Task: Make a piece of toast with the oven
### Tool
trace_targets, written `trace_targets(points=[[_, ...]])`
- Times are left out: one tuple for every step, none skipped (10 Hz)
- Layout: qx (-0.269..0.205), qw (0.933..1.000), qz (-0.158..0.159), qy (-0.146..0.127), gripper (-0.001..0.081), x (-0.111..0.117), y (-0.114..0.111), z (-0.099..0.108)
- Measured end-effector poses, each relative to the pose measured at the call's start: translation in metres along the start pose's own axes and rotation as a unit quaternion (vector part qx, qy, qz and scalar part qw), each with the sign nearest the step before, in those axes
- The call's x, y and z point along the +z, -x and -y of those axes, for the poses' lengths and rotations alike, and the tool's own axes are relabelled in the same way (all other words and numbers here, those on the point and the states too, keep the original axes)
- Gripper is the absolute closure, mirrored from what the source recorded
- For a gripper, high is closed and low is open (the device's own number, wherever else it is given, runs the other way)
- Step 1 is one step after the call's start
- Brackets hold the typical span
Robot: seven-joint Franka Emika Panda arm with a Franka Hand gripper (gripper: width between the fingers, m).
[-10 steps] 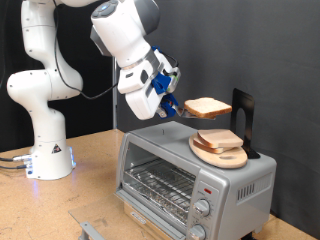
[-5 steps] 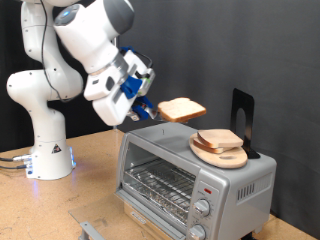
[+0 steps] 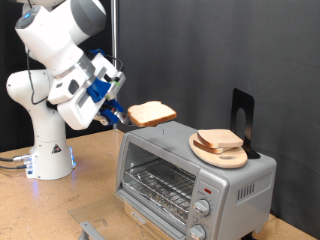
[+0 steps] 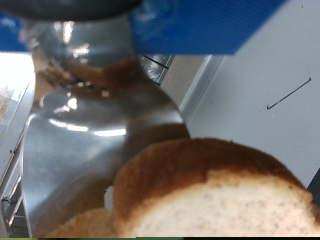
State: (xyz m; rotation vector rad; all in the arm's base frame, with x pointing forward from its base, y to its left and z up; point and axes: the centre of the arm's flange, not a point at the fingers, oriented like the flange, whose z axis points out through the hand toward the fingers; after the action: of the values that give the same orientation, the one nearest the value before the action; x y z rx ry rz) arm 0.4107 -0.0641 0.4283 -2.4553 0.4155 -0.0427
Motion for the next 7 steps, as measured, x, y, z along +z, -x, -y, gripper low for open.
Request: trace_targets(points=[[0.0, 1.0, 0.0, 0.0, 0.0411, 0.001, 0.0, 0.0], [0.006, 1.0, -0.005, -0.004, 0.0411, 0.004, -0.001, -0.002], [0.011, 0.9999, -0.008, -0.002, 0.0411, 0.009, 0.0, -0.008], [0.016, 0.9998, -0.014, 0.003, 0.0411, 0.017, 0.001, -0.019], [0.02, 0.9996, -0.017, 0.009, 0.0411, 0.023, 0.003, -0.032], [0.022, 0.9995, -0.018, 0.011, 0.0411, 0.028, 0.004, -0.046], [0.025, 0.9994, -0.021, 0.011, 0.0411, 0.029, 0.004, -0.063]])
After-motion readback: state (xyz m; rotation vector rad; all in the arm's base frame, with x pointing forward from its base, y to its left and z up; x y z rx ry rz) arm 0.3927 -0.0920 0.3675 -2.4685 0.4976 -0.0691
